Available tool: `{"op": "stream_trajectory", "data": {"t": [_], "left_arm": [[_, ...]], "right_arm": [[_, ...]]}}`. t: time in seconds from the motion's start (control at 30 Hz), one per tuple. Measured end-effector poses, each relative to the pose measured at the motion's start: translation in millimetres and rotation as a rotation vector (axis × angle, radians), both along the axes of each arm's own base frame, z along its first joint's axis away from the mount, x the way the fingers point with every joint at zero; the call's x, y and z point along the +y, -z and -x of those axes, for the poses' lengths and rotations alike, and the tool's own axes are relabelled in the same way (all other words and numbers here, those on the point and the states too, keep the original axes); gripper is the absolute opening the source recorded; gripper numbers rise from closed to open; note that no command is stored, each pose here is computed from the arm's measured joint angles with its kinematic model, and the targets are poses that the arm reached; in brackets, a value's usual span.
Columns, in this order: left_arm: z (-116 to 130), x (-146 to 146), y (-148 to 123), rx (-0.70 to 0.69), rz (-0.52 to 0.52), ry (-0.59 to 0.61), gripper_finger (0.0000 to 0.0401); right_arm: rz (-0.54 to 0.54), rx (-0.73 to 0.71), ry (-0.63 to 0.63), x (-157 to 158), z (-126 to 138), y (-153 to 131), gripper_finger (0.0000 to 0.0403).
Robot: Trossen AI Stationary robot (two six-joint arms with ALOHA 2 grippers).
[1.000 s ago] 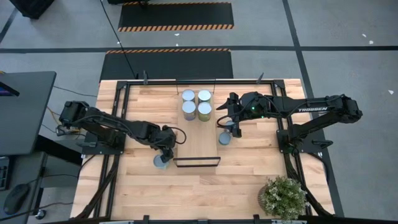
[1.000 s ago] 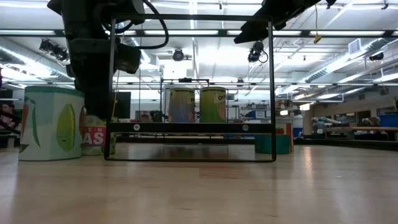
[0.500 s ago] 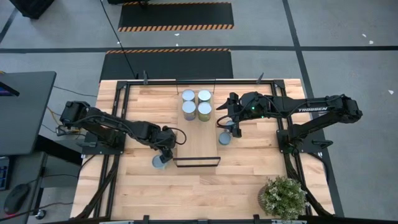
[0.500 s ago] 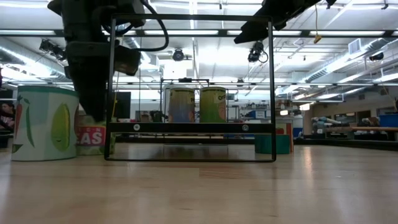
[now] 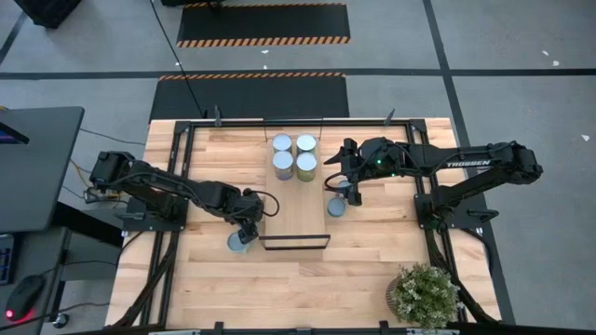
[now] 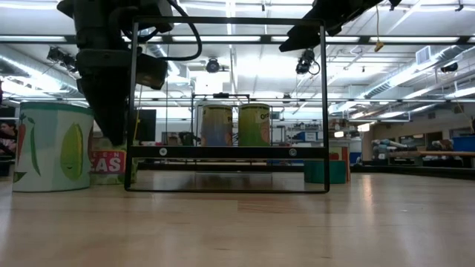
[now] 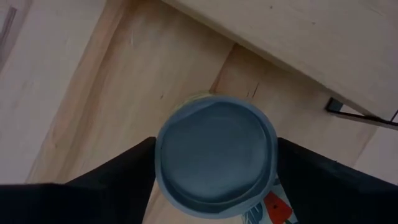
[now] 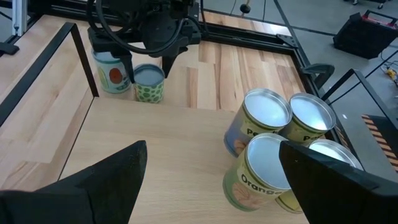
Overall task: Pick and place cans onto a shelf
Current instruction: Put the canned green peas onto the shelf
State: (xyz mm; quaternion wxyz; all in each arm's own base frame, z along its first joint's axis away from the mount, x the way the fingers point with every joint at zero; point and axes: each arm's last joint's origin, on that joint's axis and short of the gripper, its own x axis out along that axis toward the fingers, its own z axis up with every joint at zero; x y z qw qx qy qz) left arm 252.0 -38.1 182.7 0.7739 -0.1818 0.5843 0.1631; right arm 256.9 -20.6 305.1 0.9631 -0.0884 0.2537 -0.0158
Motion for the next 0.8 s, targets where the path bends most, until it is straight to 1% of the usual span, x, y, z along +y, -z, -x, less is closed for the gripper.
{"op": "stream_trajectory", "data": {"t": [0.13, 0.43, 0.57, 0.67, 0.8], "left_arm": [[0, 4, 0, 0.002, 0.002, -0.006, 0.0297], [0, 13, -3, 0.024, 0.003, 0.007, 0.0297], [-4, 17, -14, 0.015, -0.009, 0.016, 0.0297], [-6, 20, -26, 0.028, -0.022, 0.050, 0.0297], [-11, 25, -43, 0.029, -0.061, 0.072, 0.0297]], "right_arm": [[0.000, 0.000, 0.000, 0, 0, 0, 0.0373], [0.000, 0.001, 0.000, 0, 0, 0, 0.0373], [-0.001, 0.003, 0.000, 0, 0, 0, 0.0373], [-0.001, 0.003, 0.000, 0, 0, 0, 0.0373], [-0.001, 0.003, 0.000, 0, 0, 0, 0.0373]]}}
